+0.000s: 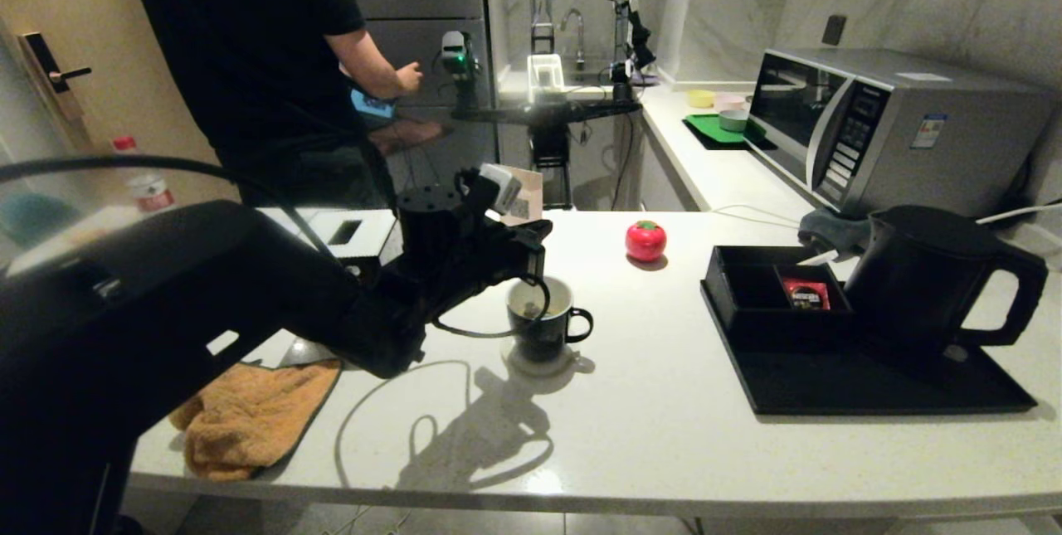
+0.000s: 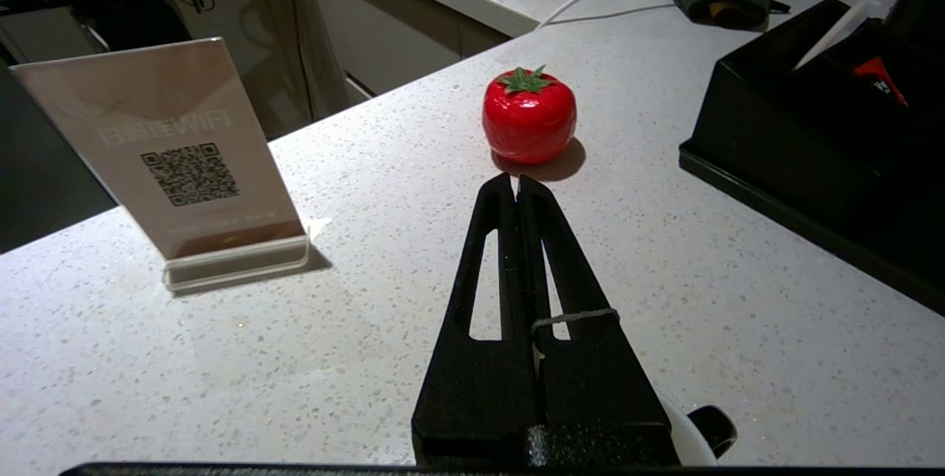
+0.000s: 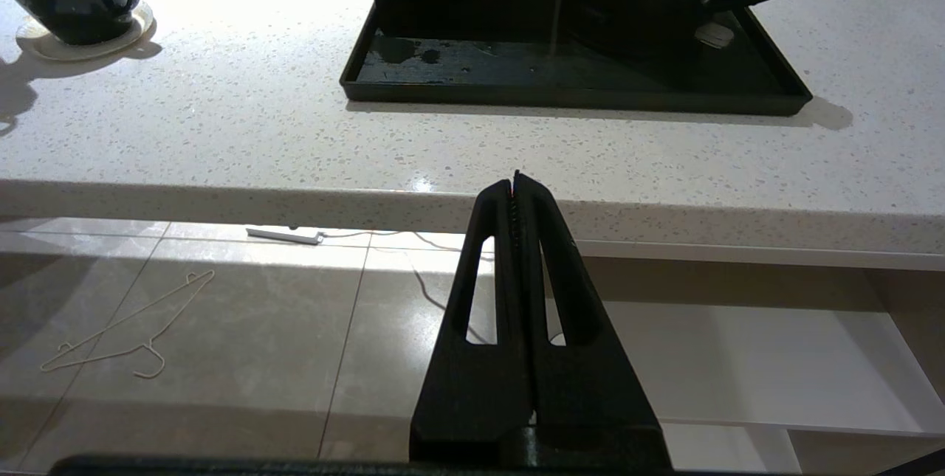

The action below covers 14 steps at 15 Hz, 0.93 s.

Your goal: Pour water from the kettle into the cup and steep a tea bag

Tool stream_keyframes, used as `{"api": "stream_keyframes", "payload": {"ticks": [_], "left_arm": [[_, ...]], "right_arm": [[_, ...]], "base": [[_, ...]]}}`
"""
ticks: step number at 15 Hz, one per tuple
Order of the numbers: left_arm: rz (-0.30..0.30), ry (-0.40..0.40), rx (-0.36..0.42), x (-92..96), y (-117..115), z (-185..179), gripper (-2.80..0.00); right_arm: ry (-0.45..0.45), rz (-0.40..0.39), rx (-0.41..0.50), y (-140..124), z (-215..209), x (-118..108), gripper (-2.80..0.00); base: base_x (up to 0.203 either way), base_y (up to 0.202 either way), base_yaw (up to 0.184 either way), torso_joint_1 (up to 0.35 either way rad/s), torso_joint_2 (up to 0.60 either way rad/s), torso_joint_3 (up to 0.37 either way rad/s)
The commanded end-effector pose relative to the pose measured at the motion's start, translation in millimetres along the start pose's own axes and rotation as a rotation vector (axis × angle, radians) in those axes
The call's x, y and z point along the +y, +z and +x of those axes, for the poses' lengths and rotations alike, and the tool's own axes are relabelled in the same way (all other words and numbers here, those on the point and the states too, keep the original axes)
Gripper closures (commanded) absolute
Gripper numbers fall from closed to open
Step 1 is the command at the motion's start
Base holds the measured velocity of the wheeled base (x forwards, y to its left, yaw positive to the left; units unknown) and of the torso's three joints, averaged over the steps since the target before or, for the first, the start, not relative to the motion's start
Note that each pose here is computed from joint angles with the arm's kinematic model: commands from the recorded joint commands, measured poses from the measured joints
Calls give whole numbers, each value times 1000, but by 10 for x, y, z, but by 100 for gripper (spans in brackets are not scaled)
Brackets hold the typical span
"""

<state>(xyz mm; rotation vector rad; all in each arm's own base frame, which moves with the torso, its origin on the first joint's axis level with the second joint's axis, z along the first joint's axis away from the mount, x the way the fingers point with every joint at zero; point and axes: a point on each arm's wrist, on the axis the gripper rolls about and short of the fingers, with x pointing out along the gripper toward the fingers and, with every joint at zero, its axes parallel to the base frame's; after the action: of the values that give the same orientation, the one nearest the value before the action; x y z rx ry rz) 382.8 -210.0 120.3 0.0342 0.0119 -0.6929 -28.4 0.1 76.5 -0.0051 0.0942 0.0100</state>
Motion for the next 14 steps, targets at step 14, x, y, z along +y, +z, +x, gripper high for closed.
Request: {"api": "stream_keyframes", "payload": {"ticks": [14], "left_arm": [[-7,-12,41,-35,-355,112,0]], "right_arm": [[1,-1,2,-1,1,0,0]], "base": [[0,0,0,0,0,0]]}}
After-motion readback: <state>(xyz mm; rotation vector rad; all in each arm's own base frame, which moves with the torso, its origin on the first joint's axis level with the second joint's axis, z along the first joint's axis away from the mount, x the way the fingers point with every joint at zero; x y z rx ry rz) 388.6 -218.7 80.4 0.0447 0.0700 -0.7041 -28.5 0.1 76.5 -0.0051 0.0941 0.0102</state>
